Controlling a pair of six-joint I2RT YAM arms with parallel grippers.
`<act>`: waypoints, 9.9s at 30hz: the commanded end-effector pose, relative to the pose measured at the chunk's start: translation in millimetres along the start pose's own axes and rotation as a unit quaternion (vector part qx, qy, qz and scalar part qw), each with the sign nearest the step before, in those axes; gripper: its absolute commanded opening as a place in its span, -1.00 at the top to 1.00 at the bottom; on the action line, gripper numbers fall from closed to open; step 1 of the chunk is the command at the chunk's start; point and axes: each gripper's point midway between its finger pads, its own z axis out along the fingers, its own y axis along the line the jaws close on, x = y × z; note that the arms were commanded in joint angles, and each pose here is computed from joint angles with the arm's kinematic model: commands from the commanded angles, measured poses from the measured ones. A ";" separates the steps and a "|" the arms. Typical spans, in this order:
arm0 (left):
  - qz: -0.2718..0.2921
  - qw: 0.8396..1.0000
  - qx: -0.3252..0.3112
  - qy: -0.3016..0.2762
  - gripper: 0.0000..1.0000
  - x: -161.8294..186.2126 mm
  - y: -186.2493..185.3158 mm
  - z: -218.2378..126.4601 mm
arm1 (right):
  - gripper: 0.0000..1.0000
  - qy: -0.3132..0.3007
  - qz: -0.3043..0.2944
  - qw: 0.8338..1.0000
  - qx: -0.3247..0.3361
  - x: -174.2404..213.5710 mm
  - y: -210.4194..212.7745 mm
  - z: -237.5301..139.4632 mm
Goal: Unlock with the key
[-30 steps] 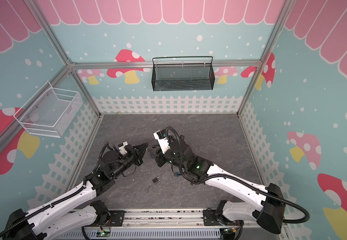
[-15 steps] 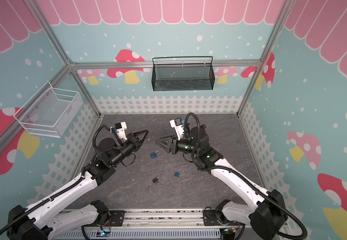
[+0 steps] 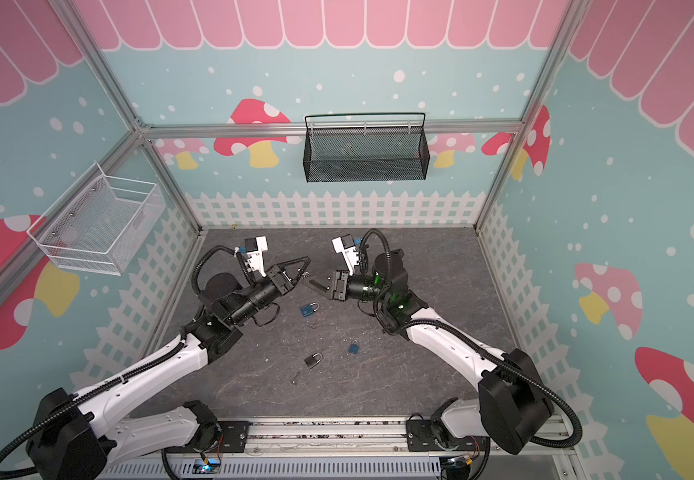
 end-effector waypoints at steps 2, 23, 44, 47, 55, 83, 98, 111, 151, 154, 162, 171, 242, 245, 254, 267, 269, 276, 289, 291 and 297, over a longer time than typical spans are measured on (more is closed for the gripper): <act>0.026 0.999 0.040 -0.001 1.00 -5.9 -20.9 0.3 | 0.25 -0.016 -0.003 1.000 -0.011 -8.1 2.2 -1.8; 0.020 0.998 0.054 0.003 1.00 -5.6 -25.5 2.5 | 0.63 -0.022 0.007 0.999 -0.023 -8.5 1.1 -1.0; 0.027 0.998 0.060 0.011 1.00 -4.6 -30.3 4.6 | 0.92 -0.029 0.007 0.999 -0.015 -7.8 -4.3 -4.3; 0.021 0.999 0.046 0.007 0.73 -7.6 -27.6 4.7 | 0.99 -0.028 0.012 1.000 -0.005 -4.7 -10.6 -7.1; 0.006 1.000 -0.017 0.000 -0.07 -11.4 -9.9 -4.6 | 1.00 -0.016 0.014 0.999 0.050 9.3 -31.6 -26.2; 0.072 0.852 -0.360 0.372 -0.35 196.5 120.6 -32.6 | 1.00 0.006 0.140 0.939 0.314 153.1 -146.7 -174.7; 0.148 0.757 -0.429 0.471 -0.32 262.6 170.4 -4.7 | 1.00 0.006 0.169 0.916 0.363 182.1 -170.9 -193.8; 0.163 0.713 -0.469 0.496 -0.04 285.9 199.4 -2.7 | 1.00 0.004 0.167 0.916 0.365 180.1 -172.0 -195.9; 0.035 0.793 -0.513 0.325 1.00 221.7 160.0 15.0 | 1.00 -0.021 0.076 0.939 0.334 134.4 -143.6 -185.1; -0.019 0.819 -0.506 0.269 1.00 197.3 144.7 18.1 | 1.00 -0.030 0.055 0.942 0.329 123.2 -135.8 -180.9; -0.192 0.861 -0.457 0.115 1.00 151.2 106.4 22.4 | 1.00 -0.064 -0.015 0.951 0.303 108.5 -115.0 -145.3; -0.274 0.860 -0.429 0.029 1.00 135.8 81.0 22.5 | 1.00 -0.162 -0.074 0.950 0.258 83.9 -92.3 -119.7; -0.345 0.868 -0.355 -0.038 1.00 132.4 68.6 29.5 | 1.00 -0.201 -0.069 0.937 0.276 61.0 -90.9 -93.0; -0.345 0.869 -0.354 -0.037 1.00 133.1 68.1 30.5 | 1.00 -0.200 -0.073 0.939 0.272 59.6 -87.7 -91.2; -0.358 0.869 -0.340 -0.035 1.00 132.3 62.9 33.4 | 1.00 -0.192 -0.057 0.934 0.296 67.4 -102.3 -94.3; -0.335 0.885 -0.322 0.009 1.00 137.1 42.3 45.0 | 1.00 -0.169 -0.087 0.946 0.262 48.8 -78.9 -69.1; -0.335 0.886 -0.321 0.018 1.00 139.9 40.8 46.0 | 1.00 -0.158 -0.095 0.949 0.256 47.5 -75.2 -63.9; -0.340 0.889 -0.303 0.048 1.00 147.3 30.1 49.6 | 1.00 -0.153 -0.107 0.957 0.223 45.3 -59.8 -58.0; -0.323 0.889 -0.317 0.075 1.00 159.4 39.9 33.7 | 1.00 -0.134 -0.108 0.973 0.153 44.7 -23.2 -53.3; -0.322 0.890 -0.314 0.078 1.00 158.8 37.4 34.3 | 1.00 -0.129 -0.120 0.969 0.174 44.5 -29.5 -54.4; -0.322 0.893 -0.302 0.087 1.00 158.0 29.0 39.2 | 1.00 -0.135 -0.145 0.957 0.213 34.6 -36.3 -58.3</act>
